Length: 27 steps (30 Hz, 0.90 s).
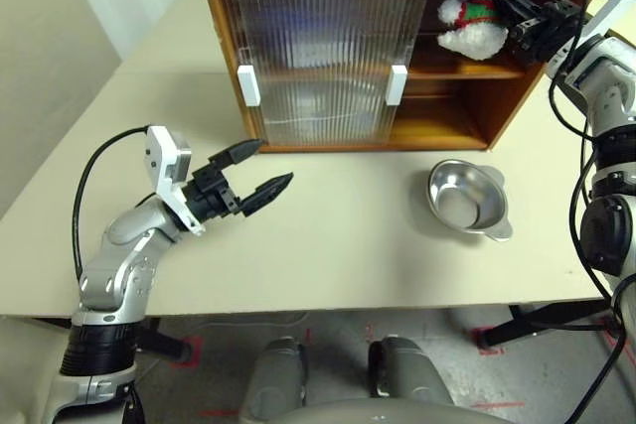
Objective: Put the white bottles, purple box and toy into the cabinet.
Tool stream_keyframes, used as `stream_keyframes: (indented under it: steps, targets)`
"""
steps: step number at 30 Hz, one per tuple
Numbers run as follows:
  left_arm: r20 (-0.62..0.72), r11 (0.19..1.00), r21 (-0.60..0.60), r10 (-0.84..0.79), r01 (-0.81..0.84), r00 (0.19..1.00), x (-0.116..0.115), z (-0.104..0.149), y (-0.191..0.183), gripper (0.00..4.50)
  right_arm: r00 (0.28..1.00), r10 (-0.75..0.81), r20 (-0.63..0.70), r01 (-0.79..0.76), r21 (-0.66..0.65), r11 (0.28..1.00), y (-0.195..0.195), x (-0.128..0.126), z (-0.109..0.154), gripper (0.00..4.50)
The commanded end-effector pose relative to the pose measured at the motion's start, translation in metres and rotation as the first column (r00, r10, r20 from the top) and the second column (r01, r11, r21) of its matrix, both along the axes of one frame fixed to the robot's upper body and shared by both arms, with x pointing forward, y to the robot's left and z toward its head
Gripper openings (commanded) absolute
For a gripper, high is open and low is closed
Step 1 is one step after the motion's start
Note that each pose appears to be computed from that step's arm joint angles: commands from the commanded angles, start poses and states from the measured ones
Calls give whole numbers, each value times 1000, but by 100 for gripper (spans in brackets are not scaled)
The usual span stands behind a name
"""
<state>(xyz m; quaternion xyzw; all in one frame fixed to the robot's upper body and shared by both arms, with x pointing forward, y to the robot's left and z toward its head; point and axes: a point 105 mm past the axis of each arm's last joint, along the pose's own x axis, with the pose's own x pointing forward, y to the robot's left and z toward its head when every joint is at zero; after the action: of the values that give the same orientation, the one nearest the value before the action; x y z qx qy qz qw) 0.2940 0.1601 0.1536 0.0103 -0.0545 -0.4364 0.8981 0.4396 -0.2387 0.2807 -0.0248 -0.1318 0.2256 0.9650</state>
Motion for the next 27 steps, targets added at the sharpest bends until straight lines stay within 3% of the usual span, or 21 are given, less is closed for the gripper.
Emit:
stream_keyframes:
  steps: [1,12,19,22,25,27]
  targets:
    - [15,1000,6,-2,2,1000,-2,5,-3,450,999,-34,19,34,-45,998,1,4,2,31]
    - [-8,1000,-6,-20,20,1000,-4,4,-9,450,993,-31,111,40,-83,996,-15,-10,20,431]
    - [-13,1000,-7,-25,25,1000,-5,3,-7,450,996,77,42,-72,-120,990,-33,-36,22,445]
    - [-18,1000,-5,-29,29,999,-5,2,-6,450,954,230,-190,-247,-75,966,-42,-67,-6,445]
    - [-23,999,-6,-34,34,999,-5,0,-6,450,871,277,-406,-292,28,956,-57,-101,-43,445]
    - [-26,999,-4,-39,39,999,-5,-1,-7,450,854,286,-434,-270,100,958,-63,-112,-51,445]
